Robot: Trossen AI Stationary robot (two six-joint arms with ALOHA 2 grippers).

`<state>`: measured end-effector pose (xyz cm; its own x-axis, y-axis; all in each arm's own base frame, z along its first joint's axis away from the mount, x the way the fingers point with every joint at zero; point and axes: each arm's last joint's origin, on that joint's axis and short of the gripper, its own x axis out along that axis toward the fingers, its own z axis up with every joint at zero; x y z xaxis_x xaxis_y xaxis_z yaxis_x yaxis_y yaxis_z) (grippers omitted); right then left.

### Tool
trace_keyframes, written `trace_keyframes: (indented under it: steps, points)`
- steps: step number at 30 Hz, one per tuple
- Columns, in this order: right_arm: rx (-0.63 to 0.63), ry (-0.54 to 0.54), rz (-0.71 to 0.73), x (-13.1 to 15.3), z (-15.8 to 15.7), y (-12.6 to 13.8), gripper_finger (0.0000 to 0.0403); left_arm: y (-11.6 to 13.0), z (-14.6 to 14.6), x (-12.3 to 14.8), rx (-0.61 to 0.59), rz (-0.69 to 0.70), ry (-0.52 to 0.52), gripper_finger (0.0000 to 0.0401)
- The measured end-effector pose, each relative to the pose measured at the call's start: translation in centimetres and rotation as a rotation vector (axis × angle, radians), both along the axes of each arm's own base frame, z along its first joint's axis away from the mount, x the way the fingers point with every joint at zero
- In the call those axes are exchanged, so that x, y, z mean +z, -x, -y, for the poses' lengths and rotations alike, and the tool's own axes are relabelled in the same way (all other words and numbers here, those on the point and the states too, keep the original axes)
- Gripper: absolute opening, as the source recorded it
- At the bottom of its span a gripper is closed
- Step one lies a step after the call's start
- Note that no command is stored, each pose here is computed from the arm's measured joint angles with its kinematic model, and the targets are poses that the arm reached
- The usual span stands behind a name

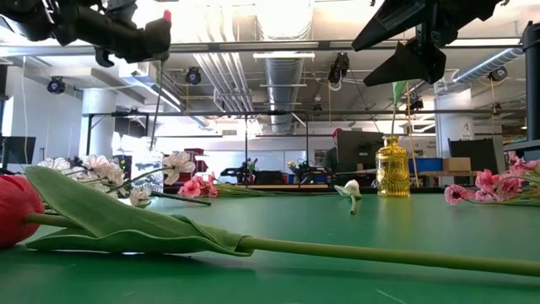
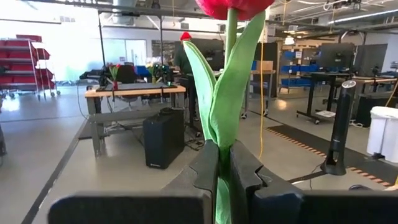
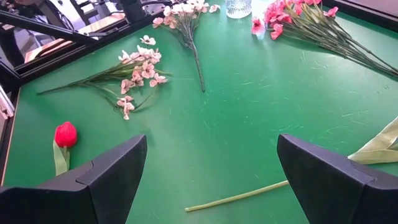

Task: Sort flowers into vase by color
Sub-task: Put the left red tulip into the transparent vase

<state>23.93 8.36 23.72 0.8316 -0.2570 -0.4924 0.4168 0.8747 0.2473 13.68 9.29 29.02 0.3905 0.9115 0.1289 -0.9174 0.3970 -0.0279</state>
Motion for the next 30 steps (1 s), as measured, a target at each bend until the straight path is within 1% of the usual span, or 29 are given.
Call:
trace_keyframes:
  steps: [16, 30]
  points:
    - [0.001, 0.002, -0.001, -0.02, 0.00, 0.01, 0.0352, -0.10, -0.17, -0.14, 0.003, 0.014, 0.014, 0.0000]
    - [0.003, 0.005, -0.004, -0.08, 0.00, 0.03, 0.0352, -0.12, -0.18, -0.31, 0.003, -0.002, 0.023, 0.0000]
